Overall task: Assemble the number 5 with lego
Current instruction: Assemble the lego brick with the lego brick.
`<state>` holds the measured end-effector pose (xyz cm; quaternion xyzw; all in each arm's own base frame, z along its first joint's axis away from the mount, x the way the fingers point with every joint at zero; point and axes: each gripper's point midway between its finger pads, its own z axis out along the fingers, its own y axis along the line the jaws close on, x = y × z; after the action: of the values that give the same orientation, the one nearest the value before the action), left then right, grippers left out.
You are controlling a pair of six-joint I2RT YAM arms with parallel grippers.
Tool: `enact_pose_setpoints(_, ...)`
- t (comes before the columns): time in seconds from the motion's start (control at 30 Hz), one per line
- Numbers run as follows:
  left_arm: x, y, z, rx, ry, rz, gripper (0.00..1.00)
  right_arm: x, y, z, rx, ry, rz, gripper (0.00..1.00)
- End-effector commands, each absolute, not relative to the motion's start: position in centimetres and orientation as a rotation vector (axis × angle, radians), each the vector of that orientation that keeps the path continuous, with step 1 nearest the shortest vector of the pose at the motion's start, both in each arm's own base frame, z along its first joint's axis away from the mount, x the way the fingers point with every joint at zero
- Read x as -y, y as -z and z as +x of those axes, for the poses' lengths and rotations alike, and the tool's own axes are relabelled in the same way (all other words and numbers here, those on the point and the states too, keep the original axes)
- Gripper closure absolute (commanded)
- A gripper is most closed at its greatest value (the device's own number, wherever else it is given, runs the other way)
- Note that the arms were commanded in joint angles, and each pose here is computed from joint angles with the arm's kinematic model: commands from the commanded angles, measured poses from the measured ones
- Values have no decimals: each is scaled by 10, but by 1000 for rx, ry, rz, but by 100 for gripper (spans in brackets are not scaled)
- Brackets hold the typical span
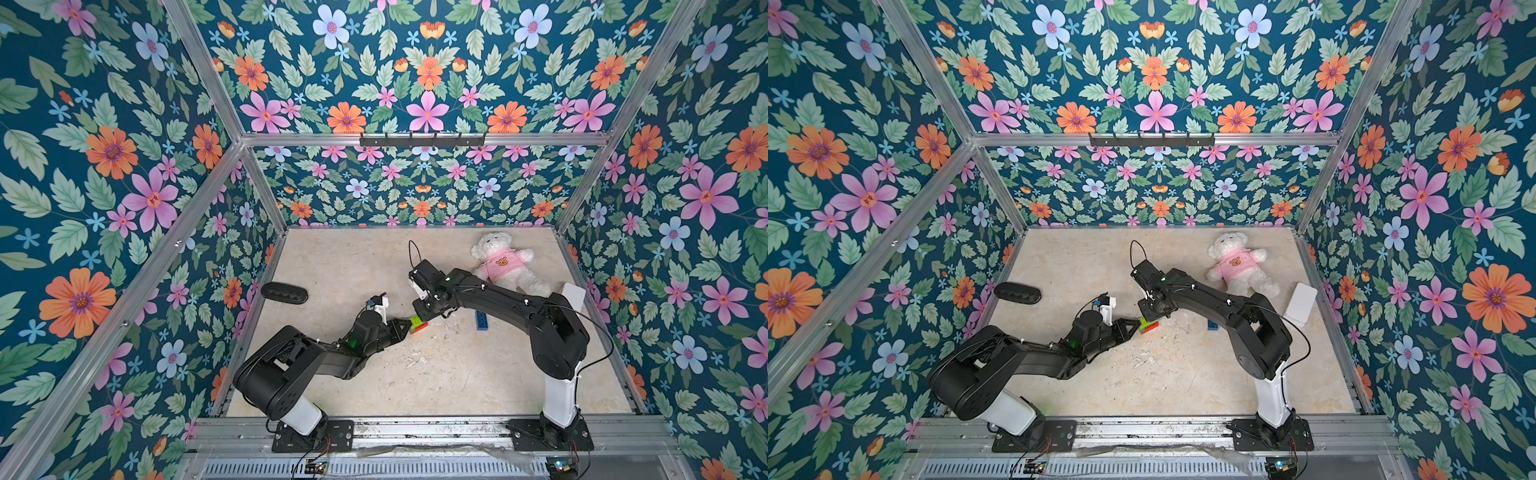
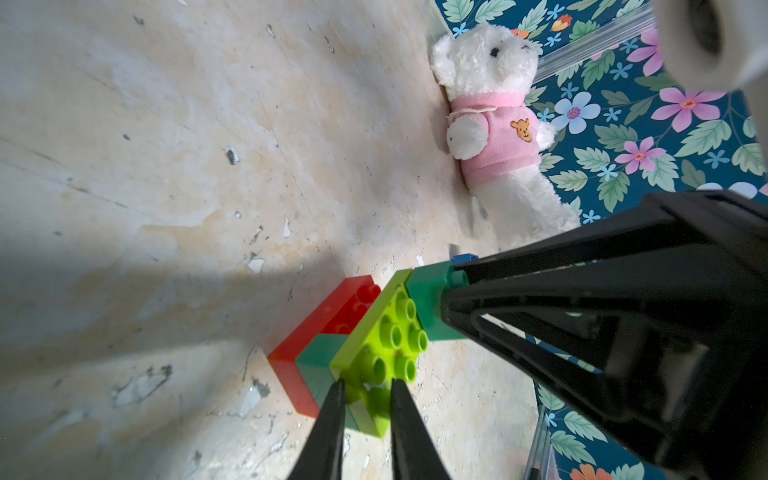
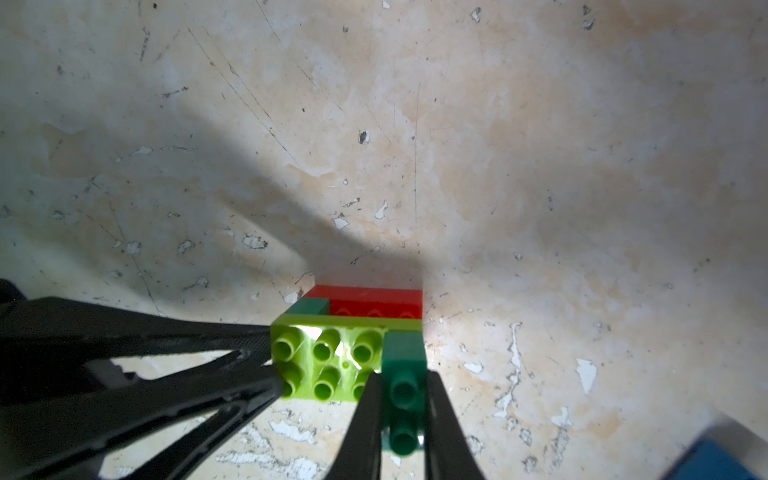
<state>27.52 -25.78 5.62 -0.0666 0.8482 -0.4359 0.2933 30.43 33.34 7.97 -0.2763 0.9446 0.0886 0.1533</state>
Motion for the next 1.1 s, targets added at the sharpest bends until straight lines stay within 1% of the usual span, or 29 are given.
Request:
enact_pose_setpoints(0.0,236,-8,255,-2465,983,-220,79,-336,-74,294,-2757,-282,-812,97)
enact_pose_setpoints(0.27,235,-6,255,-2465,986,-226,79,-336,-72,295,-2771,-273,-812,96)
enact_pose_setpoints(0.37,235,-6,255,-2466,984,-226,79,-337,-74,296,-2764,-272,-804,95)
enact_pose_setpoints(0.5,235,-5,255,-2466,983,-227,79,-339,-81,297,-2746,-280,-791,89)
enact_pose_setpoints(0.57,235,-5,255,-2468,984,-226,79,-339,-84,299,-2736,-281,-785,83)
enact_pose_setpoints(0.67,235,-5,255,-2471,981,-224,79,-341,-93,301,-2715,-290,-771,72)
enact_pose_setpoints(0.9,235,-5,255,-2474,976,-217,79,-339,-116,308,-2664,-353,-696,56)
enact_pose_setpoints(1.0,235,-5,255,-2475,974,-217,79,-327,-122,314,-2649,-468,-570,48)
enact_pose_setpoints(1.07,234,-4,255,-2475,972,-223,79,-317,-123,318,-2626,-586,-462,40)
